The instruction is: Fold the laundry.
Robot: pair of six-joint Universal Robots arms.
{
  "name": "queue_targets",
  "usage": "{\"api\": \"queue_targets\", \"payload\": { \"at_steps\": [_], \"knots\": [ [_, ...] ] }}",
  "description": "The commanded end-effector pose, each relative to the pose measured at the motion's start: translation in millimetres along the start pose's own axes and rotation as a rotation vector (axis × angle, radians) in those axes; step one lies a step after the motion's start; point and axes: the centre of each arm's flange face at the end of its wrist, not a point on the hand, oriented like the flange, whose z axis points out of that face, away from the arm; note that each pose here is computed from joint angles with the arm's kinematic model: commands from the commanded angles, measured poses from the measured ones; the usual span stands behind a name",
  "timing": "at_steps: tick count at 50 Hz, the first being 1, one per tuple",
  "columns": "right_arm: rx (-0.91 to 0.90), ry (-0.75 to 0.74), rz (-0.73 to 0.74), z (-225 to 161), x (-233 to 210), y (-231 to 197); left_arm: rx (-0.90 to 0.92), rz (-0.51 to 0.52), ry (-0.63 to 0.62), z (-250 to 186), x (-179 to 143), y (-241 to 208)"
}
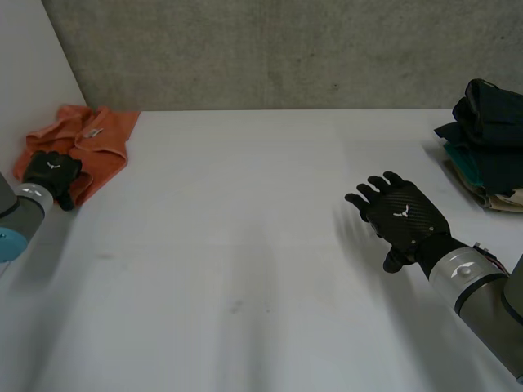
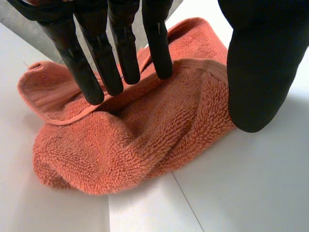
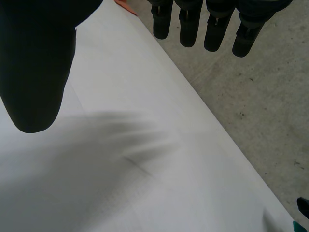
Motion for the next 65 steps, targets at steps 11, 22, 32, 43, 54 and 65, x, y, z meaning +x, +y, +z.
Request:
{"api": "queue_targets", "payload": {
  "at_steps": [11,22,32,43,54,65],
  "knots": [
    [-0.002,-0.001,-0.001,0,0,0,0.033,0.002,0.024,10,4,5],
    [-0.002,0.024,-0.006,1,4,0,0.05,-0.044,-0.001,-23,5,-55],
    [-0.017,0.156,-0.014,0,29,-5,0.285,-0.332,0.247,-153,73,-204],
    [0.009,0.291,0.069,-6,62,-17,0.406,-0.444,0.709,-296,206,-263],
    [0.014,0.33,0.113,-10,74,-17,0.447,-0.487,0.666,-293,262,-267],
    [-0.02,0.277,0.129,-13,70,-22,0.416,-0.47,0.417,-258,178,-258]
  ]
}}
